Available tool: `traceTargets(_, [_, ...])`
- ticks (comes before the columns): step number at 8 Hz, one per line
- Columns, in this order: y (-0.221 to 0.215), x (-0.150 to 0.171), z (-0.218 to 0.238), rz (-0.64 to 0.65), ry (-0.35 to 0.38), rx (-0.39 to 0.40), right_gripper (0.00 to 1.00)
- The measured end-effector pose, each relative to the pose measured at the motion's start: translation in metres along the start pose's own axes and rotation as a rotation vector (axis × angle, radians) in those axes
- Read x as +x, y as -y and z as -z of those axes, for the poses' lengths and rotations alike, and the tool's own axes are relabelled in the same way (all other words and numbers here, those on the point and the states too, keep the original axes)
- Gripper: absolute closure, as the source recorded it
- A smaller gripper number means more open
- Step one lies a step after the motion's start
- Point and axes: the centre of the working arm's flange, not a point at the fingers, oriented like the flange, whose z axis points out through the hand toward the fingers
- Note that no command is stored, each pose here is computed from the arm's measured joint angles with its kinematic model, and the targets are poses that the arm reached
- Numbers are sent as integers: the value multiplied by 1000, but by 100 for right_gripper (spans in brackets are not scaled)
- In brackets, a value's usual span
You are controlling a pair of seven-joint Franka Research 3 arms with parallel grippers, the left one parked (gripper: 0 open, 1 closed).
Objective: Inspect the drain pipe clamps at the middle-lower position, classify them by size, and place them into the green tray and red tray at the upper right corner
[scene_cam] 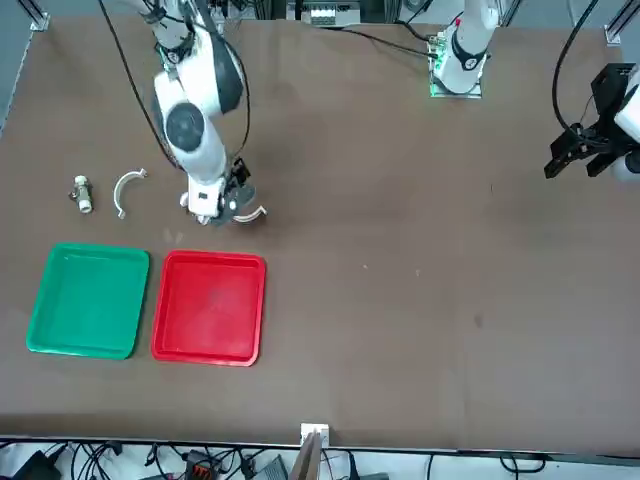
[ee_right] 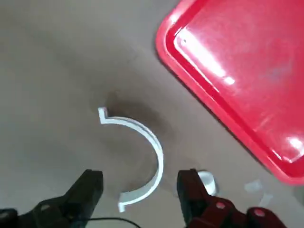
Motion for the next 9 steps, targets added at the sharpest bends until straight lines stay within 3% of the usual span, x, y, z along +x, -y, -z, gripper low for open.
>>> traceTargets(4, [-2, -19, -81, 83, -4, -7, 11])
traceTargets(9, [-2, -21, -115, 95, 35, 3, 25])
